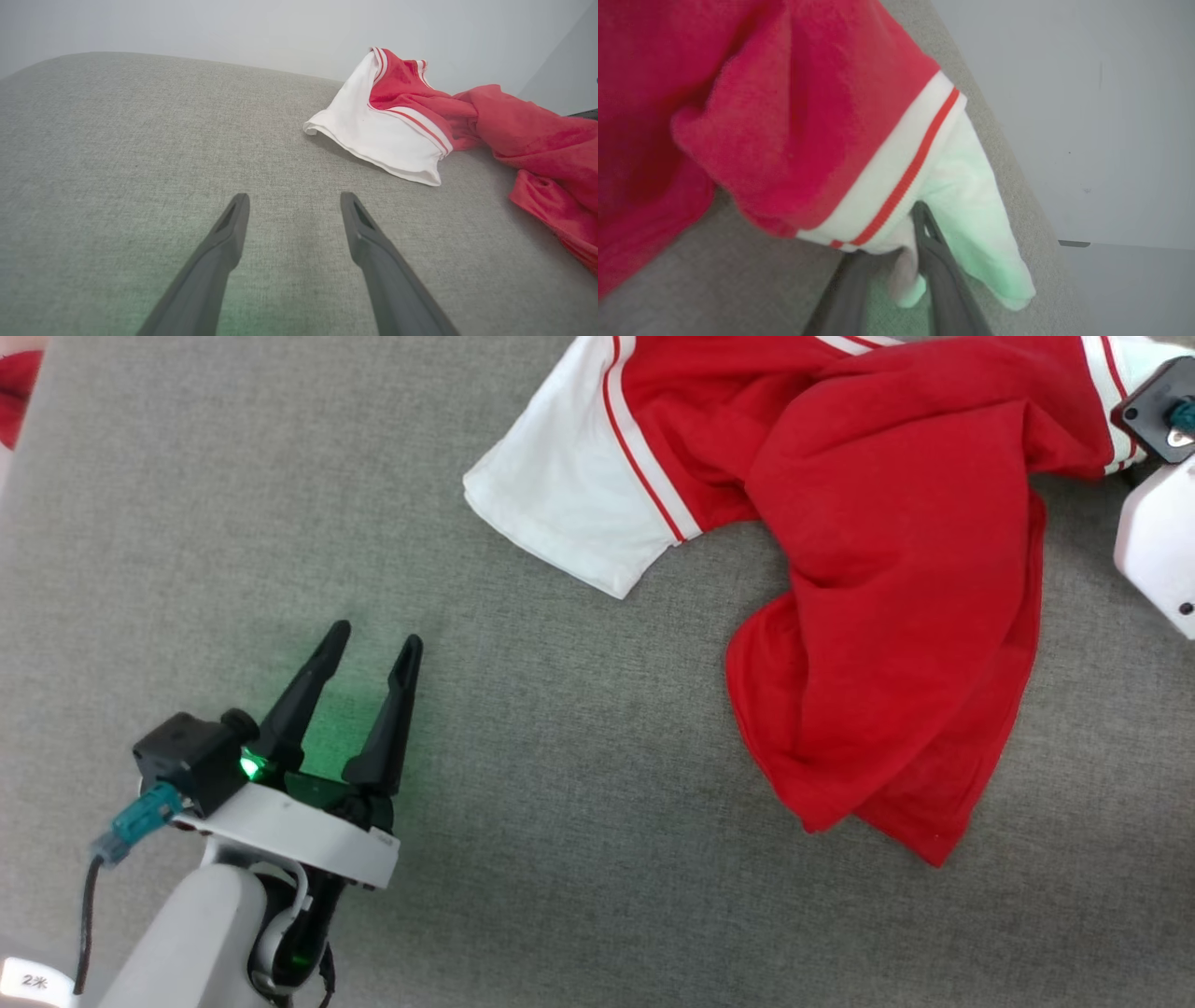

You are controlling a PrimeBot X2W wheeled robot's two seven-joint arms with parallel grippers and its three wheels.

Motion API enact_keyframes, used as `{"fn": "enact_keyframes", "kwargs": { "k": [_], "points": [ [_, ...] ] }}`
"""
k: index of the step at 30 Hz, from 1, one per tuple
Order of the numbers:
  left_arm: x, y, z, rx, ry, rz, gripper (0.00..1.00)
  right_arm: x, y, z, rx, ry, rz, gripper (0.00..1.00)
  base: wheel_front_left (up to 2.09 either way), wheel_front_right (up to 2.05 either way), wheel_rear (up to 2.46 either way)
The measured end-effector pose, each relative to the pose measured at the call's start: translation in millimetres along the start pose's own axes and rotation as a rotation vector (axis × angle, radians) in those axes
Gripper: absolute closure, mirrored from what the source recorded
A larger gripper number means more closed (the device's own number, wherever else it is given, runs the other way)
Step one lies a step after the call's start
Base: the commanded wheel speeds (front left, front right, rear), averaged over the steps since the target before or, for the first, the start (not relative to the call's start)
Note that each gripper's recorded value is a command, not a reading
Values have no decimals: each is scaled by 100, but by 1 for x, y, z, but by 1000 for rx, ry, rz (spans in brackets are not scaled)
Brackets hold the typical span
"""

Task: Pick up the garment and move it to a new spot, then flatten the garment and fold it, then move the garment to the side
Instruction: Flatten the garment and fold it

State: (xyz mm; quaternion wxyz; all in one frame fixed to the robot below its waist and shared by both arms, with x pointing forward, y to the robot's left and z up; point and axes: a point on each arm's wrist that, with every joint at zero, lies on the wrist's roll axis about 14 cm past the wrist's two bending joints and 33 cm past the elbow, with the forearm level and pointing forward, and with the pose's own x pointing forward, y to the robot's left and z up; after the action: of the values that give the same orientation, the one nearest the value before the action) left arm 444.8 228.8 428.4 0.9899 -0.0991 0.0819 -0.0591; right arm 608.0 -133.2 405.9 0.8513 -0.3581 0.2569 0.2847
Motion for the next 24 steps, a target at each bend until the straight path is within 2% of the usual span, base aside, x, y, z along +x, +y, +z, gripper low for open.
{"fn": "enact_keyframes", "kwargs": {
  "k": [9,13,24],
  "points": [
    [4,-2,0,-1,-2,-14,0,-15,7,0,-1,-49,6,100,0,0,0],
    [5,-8,3,-7,-13,-32,0,-34,15,-16,9,-25,16,100,0,0,0],
    [8,-17,8,-12,-29,-65,0,-87,42,-64,122,67,35,100,0,0,0]
  ]
}}
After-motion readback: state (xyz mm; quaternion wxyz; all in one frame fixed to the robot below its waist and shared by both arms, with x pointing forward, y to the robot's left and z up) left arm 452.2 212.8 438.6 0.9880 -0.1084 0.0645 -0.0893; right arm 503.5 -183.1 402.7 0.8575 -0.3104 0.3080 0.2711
